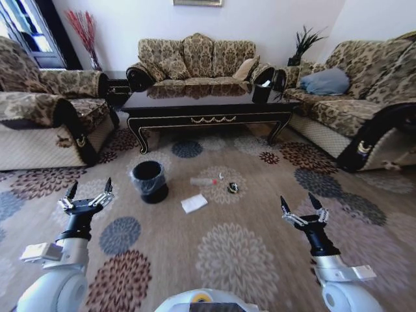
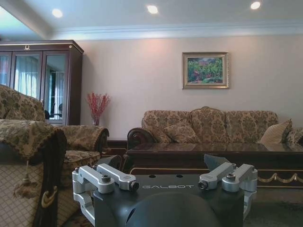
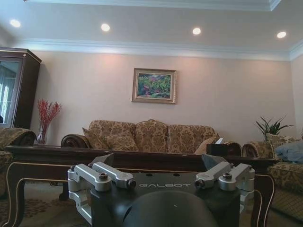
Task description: Move to the front of the table and pick up the trash from the floor, then place it into the trash bin.
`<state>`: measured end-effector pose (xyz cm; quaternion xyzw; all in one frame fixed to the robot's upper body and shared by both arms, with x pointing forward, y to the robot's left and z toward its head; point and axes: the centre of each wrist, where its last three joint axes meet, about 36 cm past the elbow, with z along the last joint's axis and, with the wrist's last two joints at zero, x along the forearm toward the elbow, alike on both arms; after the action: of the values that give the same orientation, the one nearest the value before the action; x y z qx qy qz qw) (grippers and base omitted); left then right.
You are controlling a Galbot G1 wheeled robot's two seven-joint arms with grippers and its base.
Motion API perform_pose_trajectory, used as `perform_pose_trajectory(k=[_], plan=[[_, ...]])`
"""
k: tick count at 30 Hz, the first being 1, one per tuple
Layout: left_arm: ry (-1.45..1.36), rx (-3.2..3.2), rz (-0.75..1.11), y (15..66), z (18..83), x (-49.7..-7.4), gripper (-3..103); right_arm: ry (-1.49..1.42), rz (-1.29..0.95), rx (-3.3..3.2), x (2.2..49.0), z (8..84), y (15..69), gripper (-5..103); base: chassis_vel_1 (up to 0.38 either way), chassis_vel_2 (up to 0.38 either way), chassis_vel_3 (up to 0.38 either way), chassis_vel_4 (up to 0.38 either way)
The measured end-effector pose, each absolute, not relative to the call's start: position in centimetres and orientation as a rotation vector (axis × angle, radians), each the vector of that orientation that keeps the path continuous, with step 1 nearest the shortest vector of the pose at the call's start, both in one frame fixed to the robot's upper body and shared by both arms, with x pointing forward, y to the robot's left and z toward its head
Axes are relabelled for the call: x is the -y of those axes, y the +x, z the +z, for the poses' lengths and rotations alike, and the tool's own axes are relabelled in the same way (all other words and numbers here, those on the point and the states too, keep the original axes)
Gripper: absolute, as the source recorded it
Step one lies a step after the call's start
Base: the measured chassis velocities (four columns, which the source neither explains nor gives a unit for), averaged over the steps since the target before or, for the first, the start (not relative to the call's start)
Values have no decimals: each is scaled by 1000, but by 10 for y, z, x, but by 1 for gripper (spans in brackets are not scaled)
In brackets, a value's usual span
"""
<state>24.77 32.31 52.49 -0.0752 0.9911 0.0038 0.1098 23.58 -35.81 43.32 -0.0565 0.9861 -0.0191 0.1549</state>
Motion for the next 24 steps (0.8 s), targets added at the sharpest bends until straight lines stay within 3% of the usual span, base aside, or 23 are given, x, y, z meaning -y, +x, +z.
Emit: perform_pose_trajectory(k=[9,24], plan=[[-223,-2918,15,248,524,-324,100,-173,-54,-2818,358,431,236,100,-299,317,316,-306],[-221,-2923,22,249,522,-326,100,-164,-51,-2820,357,432,237,100,-7,4,9,-4]])
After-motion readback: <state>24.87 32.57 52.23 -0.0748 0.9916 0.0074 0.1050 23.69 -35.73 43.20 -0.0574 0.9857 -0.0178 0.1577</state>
